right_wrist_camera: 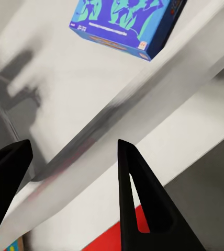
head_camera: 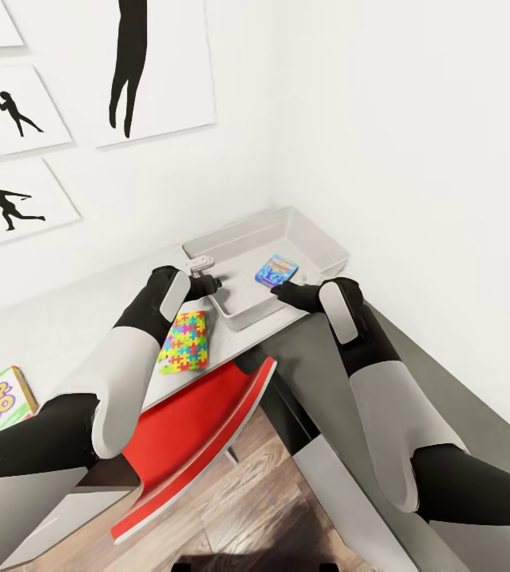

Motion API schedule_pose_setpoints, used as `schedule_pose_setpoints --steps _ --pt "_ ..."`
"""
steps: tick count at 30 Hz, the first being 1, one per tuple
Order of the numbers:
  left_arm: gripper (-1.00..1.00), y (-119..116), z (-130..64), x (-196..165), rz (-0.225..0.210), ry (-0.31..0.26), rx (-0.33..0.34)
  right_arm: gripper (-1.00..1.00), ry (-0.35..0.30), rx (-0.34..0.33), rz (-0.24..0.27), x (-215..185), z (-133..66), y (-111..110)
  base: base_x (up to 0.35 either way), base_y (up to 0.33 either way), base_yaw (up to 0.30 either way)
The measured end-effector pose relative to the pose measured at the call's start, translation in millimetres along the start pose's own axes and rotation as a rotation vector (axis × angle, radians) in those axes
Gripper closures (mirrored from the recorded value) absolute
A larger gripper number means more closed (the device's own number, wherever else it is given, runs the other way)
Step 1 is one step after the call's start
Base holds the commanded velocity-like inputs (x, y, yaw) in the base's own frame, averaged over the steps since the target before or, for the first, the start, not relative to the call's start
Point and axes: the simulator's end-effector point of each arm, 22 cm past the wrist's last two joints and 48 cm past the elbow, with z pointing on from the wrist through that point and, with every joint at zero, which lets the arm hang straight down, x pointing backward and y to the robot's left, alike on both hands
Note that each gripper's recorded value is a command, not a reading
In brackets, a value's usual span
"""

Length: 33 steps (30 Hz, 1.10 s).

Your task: Put all the toys in the child's room - the three board games (two on the bed and one on the table), the two jigsaw puzzles on the table, and the tennis ball on the table - inside the toy box on the table in the child's room.

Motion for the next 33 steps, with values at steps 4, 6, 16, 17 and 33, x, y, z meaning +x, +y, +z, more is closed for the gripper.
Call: schedule_pose_setpoints --steps 4,6,16,17,33 --pt "1.0 0.0 0.0 0.0 0.0 0.0 0.0 1.0 0.0 0.0 0.0 0.0 0.0 0.0 -0.009 0.0 0.0" --pt "1.0 0.0 0.2 0.0 0.0 0.0 0.0 1.0 0.0 0.0 0.0 0.0 0.2 -0.1 -0.124 0.0 0.0" --pt "1.0 0.0 0.0 0.0 0.0 0.0 0.0 1.0 0.0 0.0 -0.001 0.0 0.0 0.0 -0.094 0.0 0.0" --pt "1.0 0.0 0.0 0.0 0.0 0.0 0.0 1.0 0.0 0.0 -0.001 0.0 0.0 0.0 -0.012 0.0 0.0" --pt "1.0 1.5 4.2 4.2 0.0 0.009 -0.002 1.0 0.008 0.004 0.0 3.3 3.4 -2.9 -0.002 0.0 0.0"
